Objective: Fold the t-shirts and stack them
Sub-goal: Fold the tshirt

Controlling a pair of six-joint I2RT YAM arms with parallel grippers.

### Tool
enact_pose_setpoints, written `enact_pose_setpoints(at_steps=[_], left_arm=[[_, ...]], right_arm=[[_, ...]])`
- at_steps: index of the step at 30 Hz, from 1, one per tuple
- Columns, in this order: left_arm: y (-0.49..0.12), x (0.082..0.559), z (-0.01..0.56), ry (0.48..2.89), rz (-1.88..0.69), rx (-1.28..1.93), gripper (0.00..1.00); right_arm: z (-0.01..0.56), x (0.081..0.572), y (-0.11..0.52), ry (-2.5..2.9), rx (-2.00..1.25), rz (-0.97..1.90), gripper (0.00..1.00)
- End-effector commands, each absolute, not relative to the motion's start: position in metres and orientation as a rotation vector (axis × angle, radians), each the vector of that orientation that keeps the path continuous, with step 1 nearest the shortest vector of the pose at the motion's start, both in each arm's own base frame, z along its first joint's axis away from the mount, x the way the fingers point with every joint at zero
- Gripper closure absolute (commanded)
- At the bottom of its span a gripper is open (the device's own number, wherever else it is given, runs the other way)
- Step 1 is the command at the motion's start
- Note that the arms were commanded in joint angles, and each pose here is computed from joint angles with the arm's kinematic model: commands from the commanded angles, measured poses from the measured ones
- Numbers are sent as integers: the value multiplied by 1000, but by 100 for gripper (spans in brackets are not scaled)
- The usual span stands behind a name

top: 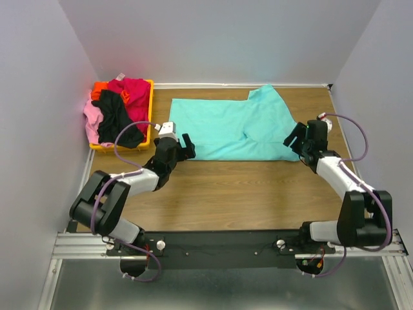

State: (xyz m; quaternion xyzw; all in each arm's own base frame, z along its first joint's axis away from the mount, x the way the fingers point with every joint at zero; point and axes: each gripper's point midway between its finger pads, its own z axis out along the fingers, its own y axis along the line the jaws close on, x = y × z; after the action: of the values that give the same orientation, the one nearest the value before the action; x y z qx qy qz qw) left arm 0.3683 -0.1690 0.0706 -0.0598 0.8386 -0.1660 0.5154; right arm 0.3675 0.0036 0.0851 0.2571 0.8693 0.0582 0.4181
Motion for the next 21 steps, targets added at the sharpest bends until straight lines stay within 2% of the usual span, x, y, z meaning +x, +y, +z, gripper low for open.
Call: enact_pose_setpoints(at_steps=[1, 7, 8, 11, 15, 21], left_arm=[[-161, 381, 115, 1896, -387, -199, 2], [-182, 408, 137, 1853, -416, -131, 2], [-185, 413, 137, 1849, -421, -120, 2], [-199, 424, 133, 1838, -441, -56, 2], [-207, 436, 107, 1886, -432, -30, 2], [-205, 427, 63, 1986, -406, -30, 2]], right_arm=[[126, 377, 12, 2096, 561, 231, 21], [117, 402, 41, 2164, 447, 356, 21], [98, 404, 47, 2217, 437, 358, 22], [89, 418, 68, 2249, 375, 384, 22], [55, 426, 85, 2335, 348, 370, 23], [22, 406, 82, 2416, 478, 347, 24]])
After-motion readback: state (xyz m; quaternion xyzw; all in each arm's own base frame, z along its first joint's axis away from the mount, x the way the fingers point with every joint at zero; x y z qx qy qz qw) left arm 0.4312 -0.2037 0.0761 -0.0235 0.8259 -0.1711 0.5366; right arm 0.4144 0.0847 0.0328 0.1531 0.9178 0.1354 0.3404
